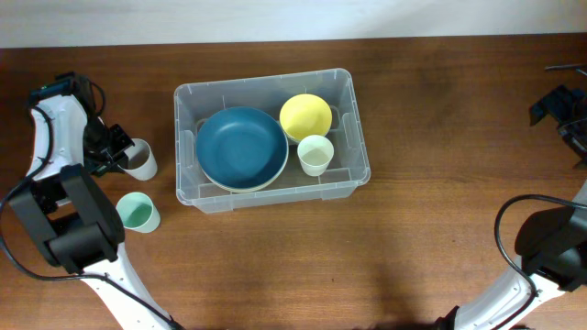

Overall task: Pack container
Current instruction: 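Lift the grey-white cup and carry it over the bin, then lower the grey-white cup into the white cup and release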

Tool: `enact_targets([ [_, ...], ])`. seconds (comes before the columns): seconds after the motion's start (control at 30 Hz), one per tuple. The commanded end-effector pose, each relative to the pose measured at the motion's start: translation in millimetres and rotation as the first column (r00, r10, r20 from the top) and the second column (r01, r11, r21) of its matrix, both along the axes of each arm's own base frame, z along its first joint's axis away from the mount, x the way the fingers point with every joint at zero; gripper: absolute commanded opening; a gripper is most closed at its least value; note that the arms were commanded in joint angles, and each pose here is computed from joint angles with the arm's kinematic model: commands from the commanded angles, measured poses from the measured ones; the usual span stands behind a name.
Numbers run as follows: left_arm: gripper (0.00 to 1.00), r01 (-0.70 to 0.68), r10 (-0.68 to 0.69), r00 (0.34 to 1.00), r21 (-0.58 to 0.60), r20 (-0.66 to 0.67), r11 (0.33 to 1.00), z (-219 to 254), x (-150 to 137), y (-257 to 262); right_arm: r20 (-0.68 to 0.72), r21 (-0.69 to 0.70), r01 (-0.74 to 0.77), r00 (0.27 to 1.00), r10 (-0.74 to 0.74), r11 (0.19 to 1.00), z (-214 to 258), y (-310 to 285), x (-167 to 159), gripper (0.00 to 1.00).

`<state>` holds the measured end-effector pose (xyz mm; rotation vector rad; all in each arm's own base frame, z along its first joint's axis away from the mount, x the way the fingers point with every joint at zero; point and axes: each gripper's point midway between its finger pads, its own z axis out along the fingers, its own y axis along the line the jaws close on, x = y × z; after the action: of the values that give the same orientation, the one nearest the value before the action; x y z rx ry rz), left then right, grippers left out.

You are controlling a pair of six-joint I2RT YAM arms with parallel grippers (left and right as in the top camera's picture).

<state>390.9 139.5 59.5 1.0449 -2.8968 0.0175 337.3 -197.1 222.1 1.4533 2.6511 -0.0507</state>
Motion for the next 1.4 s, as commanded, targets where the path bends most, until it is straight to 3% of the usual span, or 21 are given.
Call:
enact_targets([
  [0.0,0.01,-0.017,0.012,0.993,0.043,0.122,0.999,46.6,19.9,14.3,-0.002,0.003,-0.001,1.0,0.001,1.0,-0.3,-0.4,-0.8,0.99],
  [0.2,0.01,-0.002,-0.025,0.93,0.075,0.367,0.997,155.6,42.7,8.7,-0.002,0.003,0.0,1.0,0.0,1.0,-0.3,-0.5,-0.9,0.99],
  [0.33,0.01,0.186,-0.166,0.809,0.023,0.564,0.982,233.2,45.2,-48.2,-0.001,0.003,-0.001,1.0,0.001,1.0,-0.2,-0.4,-0.7,0.99],
  [0.5,0.01,0.43,-0.388,0.687,0.087,0.614,0.899,273.8,24.9,-139.5,-0.002,0.003,-0.001,1.0,0.001,1.0,-0.3,-0.4,-0.8,0.99],
  [0.67,0.01,0.686,-0.612,0.53,0.128,0.587,0.716,267.8,9.7,-247.8,-0.002,0.003,-0.001,1.0,0.001,1.0,-0.3,-0.4,-0.8,0.99],
  [0.9,0.01,0.82,-0.788,0.434,0.17,0.437,0.546,219.8,-9.4,-335.1,-0.002,0.003,-0.001,1.0,0.001,1.0,-0.3,-0.4,-0.8,0.99],
  [1.07,0.01,0.863,-0.828,0.408,0.133,0.386,0.487,187.7,-10.5,-366.0,-0.002,0.003,0.0,1.0,0.0,1.0,-0.3,-0.5,-0.9,0.99],
  [1.37,0.01,0.88,-0.852,0.43,0.073,0.299,0.469,136.1,-0.6,-378.8,-0.002,0.003,-0.001,1.0,0.001,1.0,-0.3,-0.4,-0.8,0.99],
])
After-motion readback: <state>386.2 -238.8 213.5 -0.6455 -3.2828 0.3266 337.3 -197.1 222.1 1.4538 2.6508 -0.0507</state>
